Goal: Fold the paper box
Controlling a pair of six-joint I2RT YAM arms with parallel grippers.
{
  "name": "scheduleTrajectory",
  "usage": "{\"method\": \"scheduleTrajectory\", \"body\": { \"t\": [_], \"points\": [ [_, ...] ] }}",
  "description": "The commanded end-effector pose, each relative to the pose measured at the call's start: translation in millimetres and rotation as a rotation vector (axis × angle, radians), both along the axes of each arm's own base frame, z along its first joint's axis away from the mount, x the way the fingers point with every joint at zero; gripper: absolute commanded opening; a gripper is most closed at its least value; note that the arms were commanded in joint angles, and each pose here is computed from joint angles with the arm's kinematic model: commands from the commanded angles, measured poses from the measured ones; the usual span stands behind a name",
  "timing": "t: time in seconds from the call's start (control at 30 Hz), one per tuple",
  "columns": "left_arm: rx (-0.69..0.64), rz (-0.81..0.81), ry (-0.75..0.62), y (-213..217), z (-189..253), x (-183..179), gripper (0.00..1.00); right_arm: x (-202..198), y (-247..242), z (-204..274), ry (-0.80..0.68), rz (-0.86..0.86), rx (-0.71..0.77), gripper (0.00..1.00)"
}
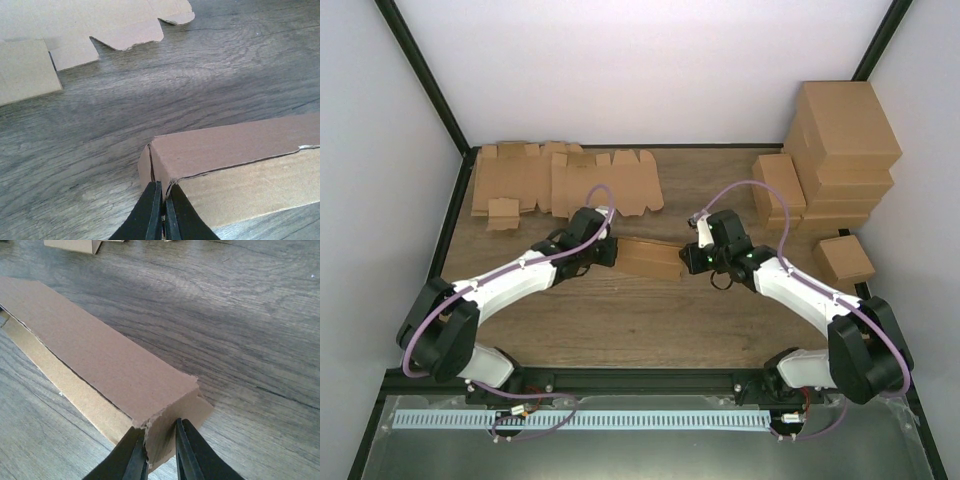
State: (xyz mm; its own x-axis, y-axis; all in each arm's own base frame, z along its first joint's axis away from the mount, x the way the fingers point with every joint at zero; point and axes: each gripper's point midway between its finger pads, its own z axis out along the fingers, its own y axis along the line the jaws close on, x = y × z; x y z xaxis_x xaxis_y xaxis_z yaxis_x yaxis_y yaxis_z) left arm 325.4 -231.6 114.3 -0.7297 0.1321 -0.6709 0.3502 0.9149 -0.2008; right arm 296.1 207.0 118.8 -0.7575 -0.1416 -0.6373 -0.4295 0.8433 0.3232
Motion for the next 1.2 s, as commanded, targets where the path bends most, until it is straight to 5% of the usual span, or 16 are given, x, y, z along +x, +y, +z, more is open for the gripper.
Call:
{"method": "scheduleTrajectory", "body": {
  "t": [0.0,0.4,0.67,1.17],
  "points": [
    [0.047,-0.010,0.059,0.5,-15.4,-10.3,0.04,5.5,12.1,17.9,-0.005,0.009,0.045,0.14],
    [0.042,0.003,0.070,-2.8,-21.7,-11.7,0.06,5.8,13.0,18.9,0.113,-0.048,0.042,0.04],
    [-0.007,0.009,0.082,-10.5,-24.3,-9.9,0.23,1.0,15.3,19.4,0.128,-0.030,0.052,0.02],
    [0.072,0.039,0.108,-0.3,-47.1,-9.1,0.22,2.5,19.7,32.9,0.171,-0.049,0.075,0.04]
  ]
}}
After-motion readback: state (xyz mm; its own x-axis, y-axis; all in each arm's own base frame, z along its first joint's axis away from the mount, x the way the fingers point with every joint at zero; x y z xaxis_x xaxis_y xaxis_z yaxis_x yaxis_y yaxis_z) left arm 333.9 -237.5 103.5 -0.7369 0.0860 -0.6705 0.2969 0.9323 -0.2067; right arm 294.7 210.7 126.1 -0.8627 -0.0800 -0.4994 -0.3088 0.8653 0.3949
